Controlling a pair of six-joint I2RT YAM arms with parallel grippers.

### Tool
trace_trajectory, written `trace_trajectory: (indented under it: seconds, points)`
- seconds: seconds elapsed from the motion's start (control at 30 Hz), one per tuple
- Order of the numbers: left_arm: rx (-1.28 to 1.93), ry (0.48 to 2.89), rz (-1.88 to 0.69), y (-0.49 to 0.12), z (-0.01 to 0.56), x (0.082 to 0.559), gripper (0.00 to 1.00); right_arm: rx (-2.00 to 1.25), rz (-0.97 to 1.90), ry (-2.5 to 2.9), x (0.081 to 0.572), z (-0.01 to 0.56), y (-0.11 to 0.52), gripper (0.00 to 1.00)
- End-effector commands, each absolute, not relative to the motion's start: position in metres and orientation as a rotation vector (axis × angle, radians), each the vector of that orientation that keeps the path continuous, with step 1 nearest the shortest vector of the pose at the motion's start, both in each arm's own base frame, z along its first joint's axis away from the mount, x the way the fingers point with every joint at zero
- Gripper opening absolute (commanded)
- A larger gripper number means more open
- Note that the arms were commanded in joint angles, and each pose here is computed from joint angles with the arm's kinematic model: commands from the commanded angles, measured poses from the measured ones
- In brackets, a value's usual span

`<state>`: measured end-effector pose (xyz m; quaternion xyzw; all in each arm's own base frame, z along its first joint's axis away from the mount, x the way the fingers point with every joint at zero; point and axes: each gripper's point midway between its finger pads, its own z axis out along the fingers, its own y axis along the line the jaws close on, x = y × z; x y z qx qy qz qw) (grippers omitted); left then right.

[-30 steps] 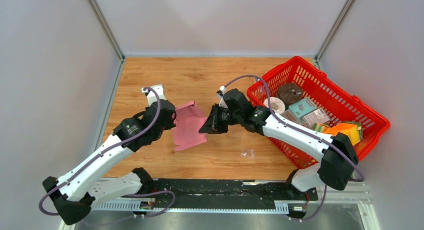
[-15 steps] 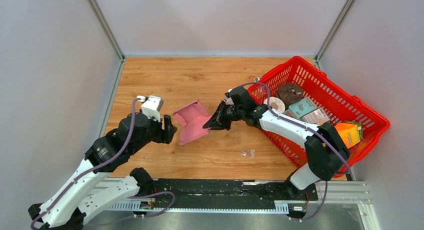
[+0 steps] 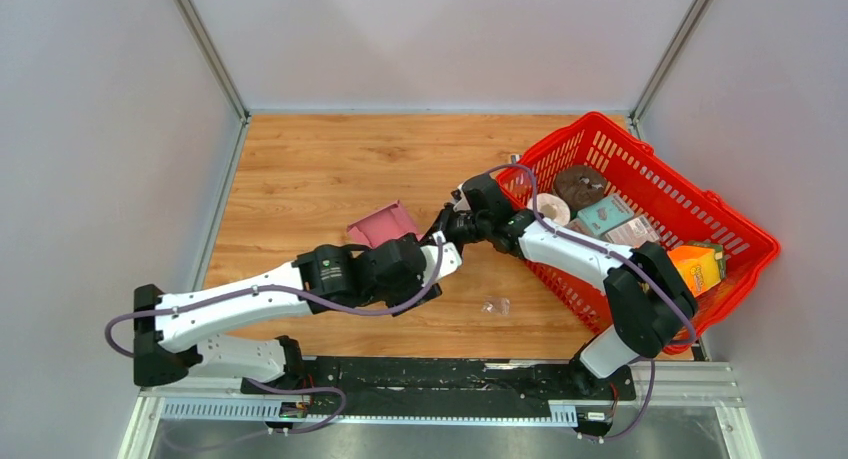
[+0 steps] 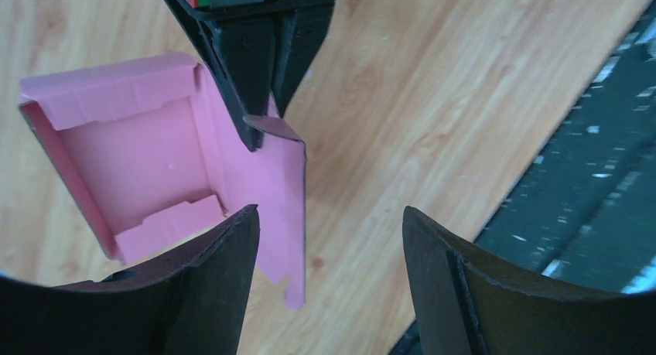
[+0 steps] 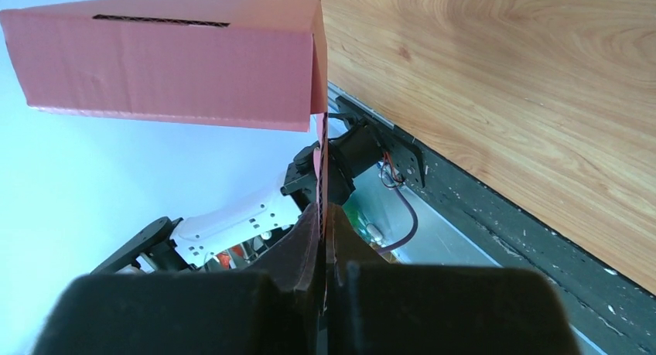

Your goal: Fold the paper box

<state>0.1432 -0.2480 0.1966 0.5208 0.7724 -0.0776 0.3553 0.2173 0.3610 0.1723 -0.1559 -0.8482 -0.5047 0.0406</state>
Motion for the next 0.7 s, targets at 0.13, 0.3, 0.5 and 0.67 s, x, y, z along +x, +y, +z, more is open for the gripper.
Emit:
trace_trajectory:
  seconds: [0.13,0.3,0.5,0.67]
  points:
    - [1.356,1.898,0.293,-0.234,0.192,0.184,0.69,-0.529,-1.621,-2.491,0.214,0.190,0.362,0.04]
    - [1.331,1.884,0.436,-0.223,0.185,0.195,0.41,-0.507,-1.645,-2.504,0.211,0.197,0.359,0.04]
    - [1.286,1.900,0.483,-0.208,0.188,0.195,0.07,-0.305,-1.721,-2.750,0.222,0.206,0.346,0.33]
    - [1.076,2.046,0.251,-0.194,0.195,0.187,0.00,-0.128,-1.684,-3.117,0.242,0.229,0.311,0.80]
